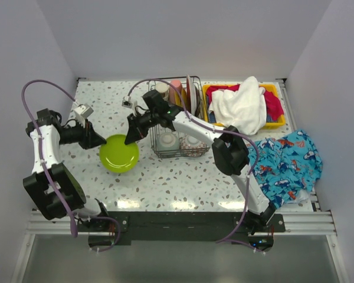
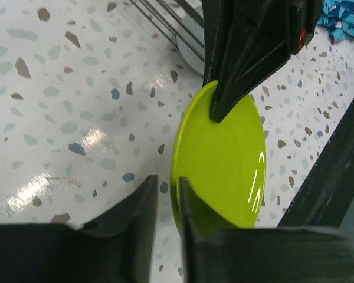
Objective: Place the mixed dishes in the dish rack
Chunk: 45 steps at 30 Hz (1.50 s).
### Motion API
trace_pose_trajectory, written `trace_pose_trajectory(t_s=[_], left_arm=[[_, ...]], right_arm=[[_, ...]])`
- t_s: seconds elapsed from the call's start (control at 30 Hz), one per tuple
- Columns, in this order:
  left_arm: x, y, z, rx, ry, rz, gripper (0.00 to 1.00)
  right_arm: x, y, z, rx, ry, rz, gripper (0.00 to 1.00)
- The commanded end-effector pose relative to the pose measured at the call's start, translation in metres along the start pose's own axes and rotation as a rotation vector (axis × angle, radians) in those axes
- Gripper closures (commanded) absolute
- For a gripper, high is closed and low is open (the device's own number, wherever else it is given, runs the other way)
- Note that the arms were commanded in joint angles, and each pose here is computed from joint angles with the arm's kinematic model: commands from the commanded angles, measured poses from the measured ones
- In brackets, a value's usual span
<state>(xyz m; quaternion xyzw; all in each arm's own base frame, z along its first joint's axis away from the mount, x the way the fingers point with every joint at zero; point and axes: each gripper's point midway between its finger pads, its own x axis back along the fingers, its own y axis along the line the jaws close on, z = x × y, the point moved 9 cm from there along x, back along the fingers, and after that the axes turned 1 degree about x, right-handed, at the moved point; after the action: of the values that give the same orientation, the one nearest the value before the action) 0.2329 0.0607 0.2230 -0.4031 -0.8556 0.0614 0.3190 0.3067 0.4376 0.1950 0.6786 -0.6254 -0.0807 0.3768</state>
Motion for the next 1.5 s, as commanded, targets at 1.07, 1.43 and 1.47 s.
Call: trace_pose_trajectory(t_s=[1.07, 1.43, 1.47], left_arm=[[0.061, 0.006, -0.132, 0.166, -0.583, -0.627, 0.00], [0.056, 0.011, -0.125, 0.200, -0.552, -0.648, 0.00], [0.055, 0.012, -0.124, 0.201, -0.548, -0.649, 0.00]], right_arm=[[0.158, 0.008, -0.103, -0.039, -0.648, 1.640, 1.00], [0.163, -0.010, -0.086, -0.036, -0.617, 1.882, 1.00], [0.164, -0.010, -0.085, -0.021, -0.601, 1.897, 1.00]])
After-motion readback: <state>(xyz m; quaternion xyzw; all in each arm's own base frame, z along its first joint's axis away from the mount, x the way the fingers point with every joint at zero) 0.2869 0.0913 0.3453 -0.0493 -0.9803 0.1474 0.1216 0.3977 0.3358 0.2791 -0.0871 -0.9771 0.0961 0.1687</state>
